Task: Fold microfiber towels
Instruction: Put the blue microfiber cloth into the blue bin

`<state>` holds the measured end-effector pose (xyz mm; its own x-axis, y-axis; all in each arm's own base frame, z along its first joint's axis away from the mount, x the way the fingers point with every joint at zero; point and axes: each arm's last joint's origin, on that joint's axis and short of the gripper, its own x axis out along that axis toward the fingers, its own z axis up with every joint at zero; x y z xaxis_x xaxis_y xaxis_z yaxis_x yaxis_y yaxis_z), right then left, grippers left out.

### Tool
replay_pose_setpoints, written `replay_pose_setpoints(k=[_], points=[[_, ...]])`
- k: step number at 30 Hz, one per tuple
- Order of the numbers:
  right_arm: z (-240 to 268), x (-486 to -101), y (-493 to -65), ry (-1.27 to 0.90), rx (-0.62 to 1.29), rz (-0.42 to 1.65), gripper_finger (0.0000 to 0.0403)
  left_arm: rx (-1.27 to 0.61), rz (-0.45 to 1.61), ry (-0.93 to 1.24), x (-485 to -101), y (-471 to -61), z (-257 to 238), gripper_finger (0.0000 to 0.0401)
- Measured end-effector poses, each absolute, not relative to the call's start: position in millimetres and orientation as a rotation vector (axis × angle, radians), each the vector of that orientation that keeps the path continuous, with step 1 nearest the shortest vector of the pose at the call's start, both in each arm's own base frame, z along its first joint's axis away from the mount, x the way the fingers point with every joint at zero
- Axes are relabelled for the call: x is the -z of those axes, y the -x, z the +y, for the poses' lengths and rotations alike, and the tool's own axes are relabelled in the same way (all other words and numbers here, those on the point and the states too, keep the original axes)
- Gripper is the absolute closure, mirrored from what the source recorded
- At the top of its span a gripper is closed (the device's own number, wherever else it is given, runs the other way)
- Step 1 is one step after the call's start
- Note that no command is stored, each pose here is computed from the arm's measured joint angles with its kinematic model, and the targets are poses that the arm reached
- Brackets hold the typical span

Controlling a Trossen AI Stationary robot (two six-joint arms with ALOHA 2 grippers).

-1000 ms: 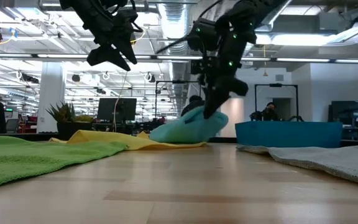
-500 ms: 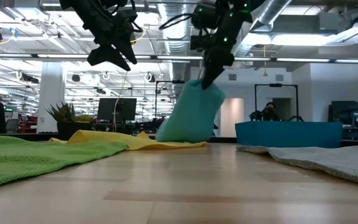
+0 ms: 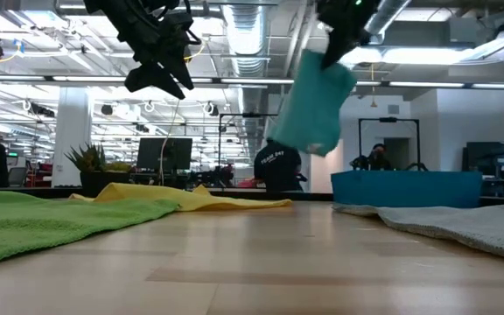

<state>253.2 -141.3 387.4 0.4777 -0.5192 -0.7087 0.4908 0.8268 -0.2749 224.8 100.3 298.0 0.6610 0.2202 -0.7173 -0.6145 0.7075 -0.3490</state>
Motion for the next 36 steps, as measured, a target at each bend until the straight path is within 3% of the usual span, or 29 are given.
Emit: replay_pose_setpoints(k=[14, 19, 23, 36], points=[[-150, -388, -180, -0.435, 1.174, 0.988, 0.0402, -0.432, 0.537, 0.552, -311, -235, 104, 0.0268], [-158, -374, -174, -0.600, 1.330, 1.060, 0.0401, -0.364, 0.469, 0.374, -319, -240, 106, 0.0268], [-170, -361, -178, -0.652, 1.388, 1.113, 0.0396, -0.331, 0.448, 0.240, -323, -242, 107, 0.0268], [-192, -349, -167, -0.659, 1.490, 1.231, 0.0401, -0.307, 0.449, 0.134, -324, -243, 107, 0.0268]])
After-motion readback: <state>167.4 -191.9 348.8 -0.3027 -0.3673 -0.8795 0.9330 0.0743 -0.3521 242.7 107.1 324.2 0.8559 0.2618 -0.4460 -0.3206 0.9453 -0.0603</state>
